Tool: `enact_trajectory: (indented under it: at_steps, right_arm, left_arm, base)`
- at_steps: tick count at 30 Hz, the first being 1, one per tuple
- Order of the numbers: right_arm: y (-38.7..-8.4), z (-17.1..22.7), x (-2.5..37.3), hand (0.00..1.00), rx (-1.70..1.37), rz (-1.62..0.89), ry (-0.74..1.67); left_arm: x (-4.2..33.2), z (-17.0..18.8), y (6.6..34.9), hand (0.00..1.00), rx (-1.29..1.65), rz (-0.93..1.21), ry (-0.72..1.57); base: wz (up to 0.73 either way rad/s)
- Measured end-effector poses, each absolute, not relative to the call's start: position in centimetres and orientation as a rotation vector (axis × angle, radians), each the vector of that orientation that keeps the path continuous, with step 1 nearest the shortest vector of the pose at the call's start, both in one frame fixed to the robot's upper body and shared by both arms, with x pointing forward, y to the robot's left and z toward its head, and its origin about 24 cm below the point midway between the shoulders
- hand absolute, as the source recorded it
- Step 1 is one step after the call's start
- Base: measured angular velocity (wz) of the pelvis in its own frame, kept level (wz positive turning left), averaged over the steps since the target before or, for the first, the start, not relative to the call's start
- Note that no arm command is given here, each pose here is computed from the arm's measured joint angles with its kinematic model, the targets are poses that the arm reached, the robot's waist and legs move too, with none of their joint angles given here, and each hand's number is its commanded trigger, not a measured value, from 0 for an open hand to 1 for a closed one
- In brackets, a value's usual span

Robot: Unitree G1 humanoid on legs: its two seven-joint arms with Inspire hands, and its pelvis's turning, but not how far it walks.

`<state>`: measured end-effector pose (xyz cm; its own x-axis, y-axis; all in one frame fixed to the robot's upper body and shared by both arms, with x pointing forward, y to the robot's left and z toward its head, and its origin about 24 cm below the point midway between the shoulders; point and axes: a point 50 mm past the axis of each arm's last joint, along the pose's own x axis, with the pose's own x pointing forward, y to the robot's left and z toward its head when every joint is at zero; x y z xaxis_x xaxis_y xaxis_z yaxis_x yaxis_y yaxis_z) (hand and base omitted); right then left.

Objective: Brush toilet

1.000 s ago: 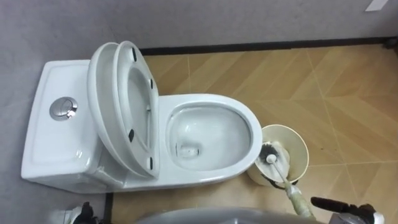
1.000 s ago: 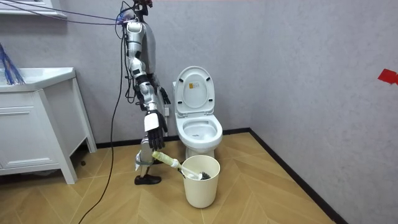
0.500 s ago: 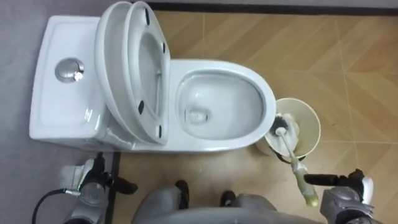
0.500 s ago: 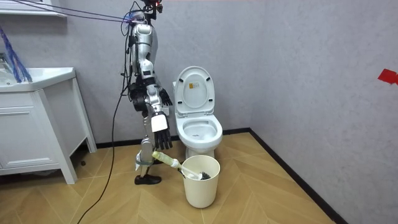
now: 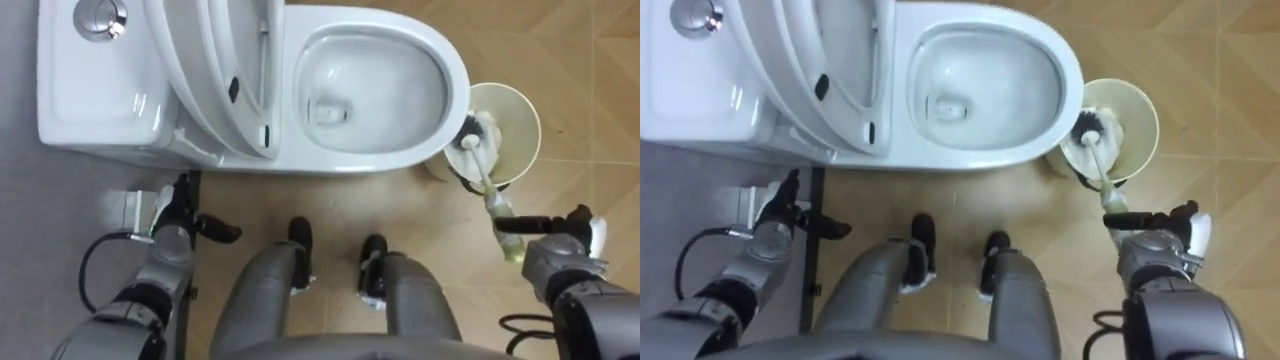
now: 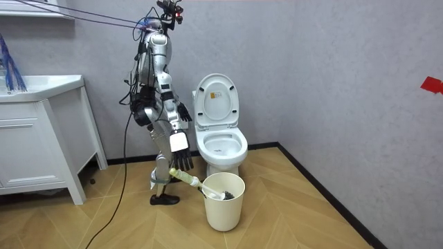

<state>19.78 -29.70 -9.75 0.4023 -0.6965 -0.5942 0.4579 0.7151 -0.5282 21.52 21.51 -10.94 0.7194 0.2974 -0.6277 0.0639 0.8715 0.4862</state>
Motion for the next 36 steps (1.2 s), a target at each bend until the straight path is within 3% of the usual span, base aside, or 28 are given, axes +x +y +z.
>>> enact_trajectory:
  at_steps: [14, 33, 34, 35, 36]
  right_arm:
    - [-31.5, -7.6, 21.9, 0.0, -0.324, -0.758, 0.815]
    - [-32.0, -6.4, 23.4, 0.0, -0.343, -0.672, 0.773]
    - [-32.0, -6.3, 23.4, 0.27, -0.349, -0.667, 0.773]
    - [-32.0, -6.3, 23.5, 0.83, -0.352, -0.661, 0.768]
    - [-32.0, -6.2, 23.6, 1.0, -0.351, -0.658, 0.765]
  left_arm:
    - [24.9, -8.3, 19.6, 0.0, 0.549, 0.073, 0.588]
    - [26.6, -6.4, 20.1, 0.0, 0.571, 0.132, 0.486]
    - [26.7, -6.3, 20.1, 0.0, 0.572, 0.132, 0.482]
    - [26.9, -6.2, 20.0, 0.0, 0.572, 0.131, 0.475]
    - [27.1, -6.0, 19.8, 0.0, 0.577, 0.122, 0.466]
  base:
    - [0.13]
    - [0.04]
    - [0.03]
    - [0.0]
    - [0.0]
